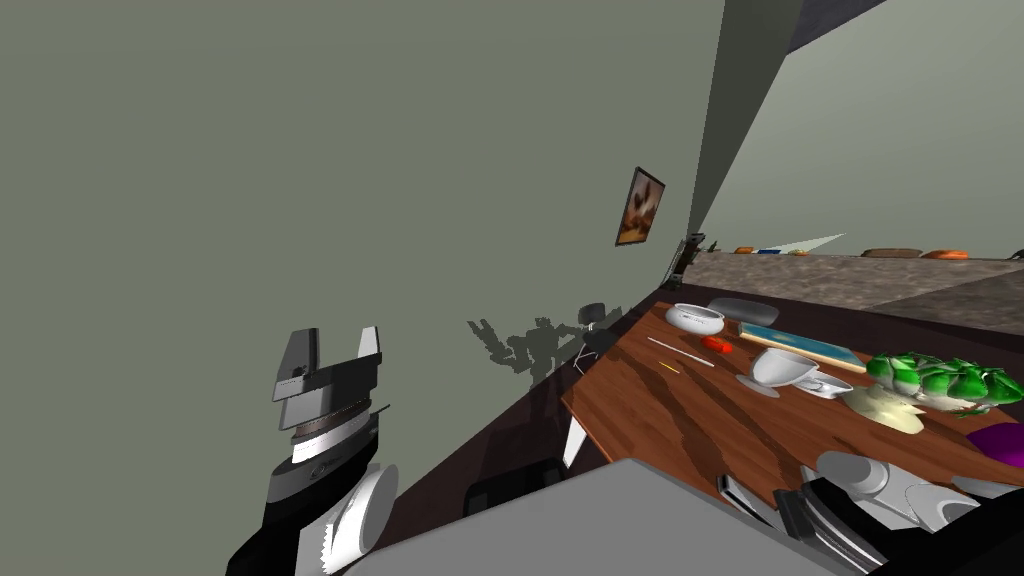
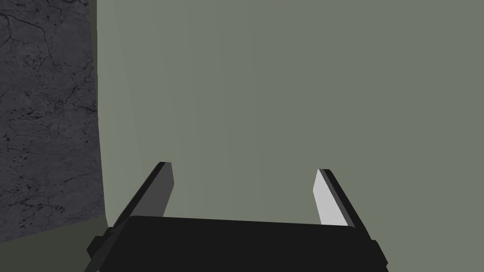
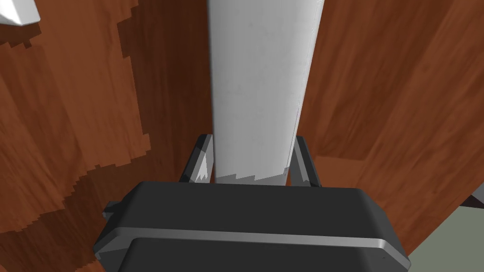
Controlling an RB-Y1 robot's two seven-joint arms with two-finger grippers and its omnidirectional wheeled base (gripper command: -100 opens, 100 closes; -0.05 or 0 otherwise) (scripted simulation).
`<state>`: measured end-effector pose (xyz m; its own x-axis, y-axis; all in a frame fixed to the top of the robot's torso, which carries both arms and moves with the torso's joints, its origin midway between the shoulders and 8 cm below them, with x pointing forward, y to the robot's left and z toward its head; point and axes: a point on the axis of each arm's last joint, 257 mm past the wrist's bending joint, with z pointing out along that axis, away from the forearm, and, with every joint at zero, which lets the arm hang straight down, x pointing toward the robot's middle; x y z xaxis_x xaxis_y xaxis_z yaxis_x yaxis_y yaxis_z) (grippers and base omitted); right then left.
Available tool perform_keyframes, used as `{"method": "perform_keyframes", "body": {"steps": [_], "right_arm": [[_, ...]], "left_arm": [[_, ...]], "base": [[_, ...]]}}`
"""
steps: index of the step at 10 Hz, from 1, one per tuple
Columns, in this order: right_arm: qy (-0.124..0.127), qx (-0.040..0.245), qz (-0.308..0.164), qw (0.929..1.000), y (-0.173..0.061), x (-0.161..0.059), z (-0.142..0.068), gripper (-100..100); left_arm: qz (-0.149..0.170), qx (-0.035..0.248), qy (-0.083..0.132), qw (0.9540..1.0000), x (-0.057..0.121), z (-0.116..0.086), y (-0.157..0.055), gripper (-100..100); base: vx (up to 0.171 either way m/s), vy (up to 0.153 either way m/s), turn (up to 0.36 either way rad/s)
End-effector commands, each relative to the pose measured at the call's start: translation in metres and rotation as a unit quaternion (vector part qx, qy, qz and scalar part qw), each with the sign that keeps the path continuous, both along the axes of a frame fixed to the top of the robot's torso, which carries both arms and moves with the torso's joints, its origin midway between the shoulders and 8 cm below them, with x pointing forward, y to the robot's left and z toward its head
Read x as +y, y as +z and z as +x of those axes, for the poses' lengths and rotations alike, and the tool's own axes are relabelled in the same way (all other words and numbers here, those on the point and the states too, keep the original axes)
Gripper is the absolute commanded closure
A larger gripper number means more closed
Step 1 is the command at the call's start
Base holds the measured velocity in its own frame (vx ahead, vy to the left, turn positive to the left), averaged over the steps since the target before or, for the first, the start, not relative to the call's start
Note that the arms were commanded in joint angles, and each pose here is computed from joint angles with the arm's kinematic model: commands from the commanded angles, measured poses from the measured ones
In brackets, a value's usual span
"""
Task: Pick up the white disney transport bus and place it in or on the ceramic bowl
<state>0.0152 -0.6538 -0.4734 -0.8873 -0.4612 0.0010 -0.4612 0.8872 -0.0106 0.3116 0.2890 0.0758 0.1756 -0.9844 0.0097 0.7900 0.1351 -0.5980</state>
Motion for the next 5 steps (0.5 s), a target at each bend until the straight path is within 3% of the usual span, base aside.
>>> {"method": "perform_keyframes", "body": {"steps": [1, 2, 5], "right_arm": [[-0.008, 0.000, -0.015, 0.9998, 0.022, -0.023, 0.001, 100], [-0.008, 0.000, -0.015, 0.9998, 0.022, -0.023, 0.001, 100], [-0.011, -0.002, -0.010, 0.9999, 0.050, -0.036, 0.007, 100]], "left_arm": [[0.000, 0.000, 0.000, 1.0000, 0.000, 0.000, 0.000, 0], [0.000, 0.000, 0.000, 1.0000, 0.000, 0.000, 0.000, 0], [0.000, 0.000, 0.000, 1.0000, 0.000, 0.000, 0.000, 0]], "base": [[-0.059, 0.053, -0.047], [-0.065, 0.053, -0.027], [-0.098, 0.029, 0.009]]}}
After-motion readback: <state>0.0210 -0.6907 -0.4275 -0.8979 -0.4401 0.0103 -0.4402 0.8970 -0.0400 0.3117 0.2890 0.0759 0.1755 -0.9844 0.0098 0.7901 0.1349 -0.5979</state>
